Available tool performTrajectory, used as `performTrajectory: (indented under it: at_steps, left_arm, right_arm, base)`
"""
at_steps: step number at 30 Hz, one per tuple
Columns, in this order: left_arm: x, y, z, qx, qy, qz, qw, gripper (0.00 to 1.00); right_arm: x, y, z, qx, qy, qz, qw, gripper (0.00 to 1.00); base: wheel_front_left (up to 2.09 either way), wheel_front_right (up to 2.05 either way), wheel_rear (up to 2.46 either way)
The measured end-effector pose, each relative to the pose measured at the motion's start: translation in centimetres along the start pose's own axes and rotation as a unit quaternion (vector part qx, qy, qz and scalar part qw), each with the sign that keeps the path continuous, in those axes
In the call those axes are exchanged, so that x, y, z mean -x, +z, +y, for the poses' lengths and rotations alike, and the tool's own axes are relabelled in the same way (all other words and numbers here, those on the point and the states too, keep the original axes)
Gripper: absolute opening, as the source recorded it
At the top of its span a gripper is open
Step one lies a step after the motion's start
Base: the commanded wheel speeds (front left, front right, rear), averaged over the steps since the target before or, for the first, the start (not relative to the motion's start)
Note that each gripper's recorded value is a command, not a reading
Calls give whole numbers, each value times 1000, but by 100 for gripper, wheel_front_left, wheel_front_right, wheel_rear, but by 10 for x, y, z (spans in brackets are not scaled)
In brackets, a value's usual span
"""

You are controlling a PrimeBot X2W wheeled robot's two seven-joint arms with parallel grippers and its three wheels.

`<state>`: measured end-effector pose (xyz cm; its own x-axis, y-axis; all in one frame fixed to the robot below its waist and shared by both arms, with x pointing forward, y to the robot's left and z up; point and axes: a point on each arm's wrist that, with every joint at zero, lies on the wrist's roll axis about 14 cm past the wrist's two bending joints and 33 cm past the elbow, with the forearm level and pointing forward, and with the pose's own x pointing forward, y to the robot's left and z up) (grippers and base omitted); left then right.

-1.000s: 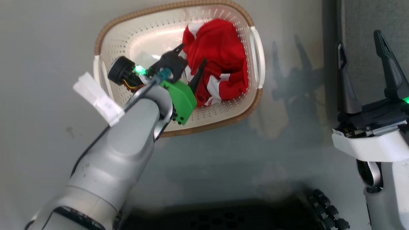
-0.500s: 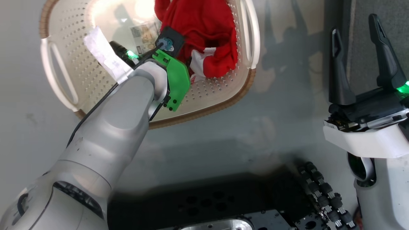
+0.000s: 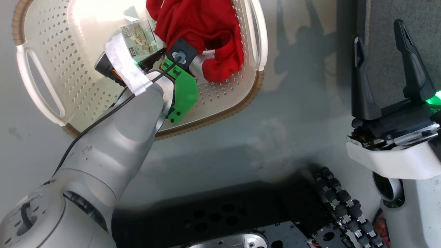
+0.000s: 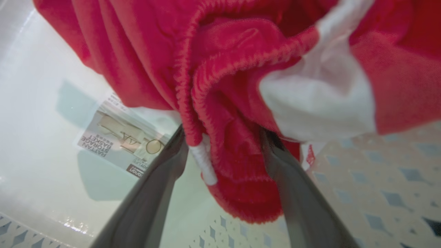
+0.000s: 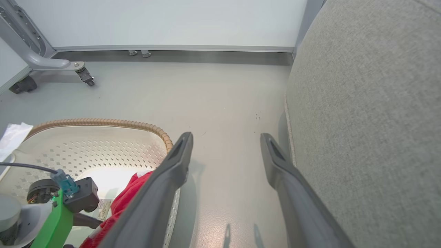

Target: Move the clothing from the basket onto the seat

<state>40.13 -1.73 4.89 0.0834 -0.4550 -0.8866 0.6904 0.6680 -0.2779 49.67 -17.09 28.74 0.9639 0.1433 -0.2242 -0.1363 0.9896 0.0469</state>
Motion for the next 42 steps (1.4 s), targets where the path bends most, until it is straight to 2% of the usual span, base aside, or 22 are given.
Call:
performTrajectory:
  at_steps: [3, 4, 5, 15, 21, 24, 32, 42]
  left_arm:
    - [-1, -3, 1, -17, 7, 3, 1000, 100]
    - [-1, -4, 1, -18, 6, 7, 1000, 42]
    - [-1, -3, 1, -21, 9, 3, 1000, 0]
    - [0, 6, 2, -30, 14, -26, 999, 0]
    - [9, 32, 6, 4, 16, -82, 996, 0]
    - [18, 40, 3, 5, 13, -103, 995, 0]
    - [64, 57, -14, 31, 18, -164, 986, 0]
    - [139, 70, -33, 68, 48, -225, 971, 0]
  right_arm:
    - [1, 1, 0, -2, -1, -1, 1000, 100]
    - [1, 2, -1, -2, -1, -2, 1000, 100]
    - [1, 3, -1, -2, -1, -2, 1000, 100]
    - [-1, 10, -2, -2, -3, -12, 1000, 100]
    - [-10, 26, 1, -6, 1, -38, 999, 100]
    - [-10, 34, 3, -5, 3, -44, 999, 100]
    - [1, 73, 13, -7, 12, -71, 997, 100]
    - [48, 109, 38, -16, 31, -75, 997, 100]
  base:
    - [0, 0, 0]
    - [0, 0, 0]
    - [0, 0, 0]
    - [0, 0, 0]
    - [0, 0, 0]
    - [0, 0, 0]
    - [0, 0, 0]
    - [0, 0, 0]
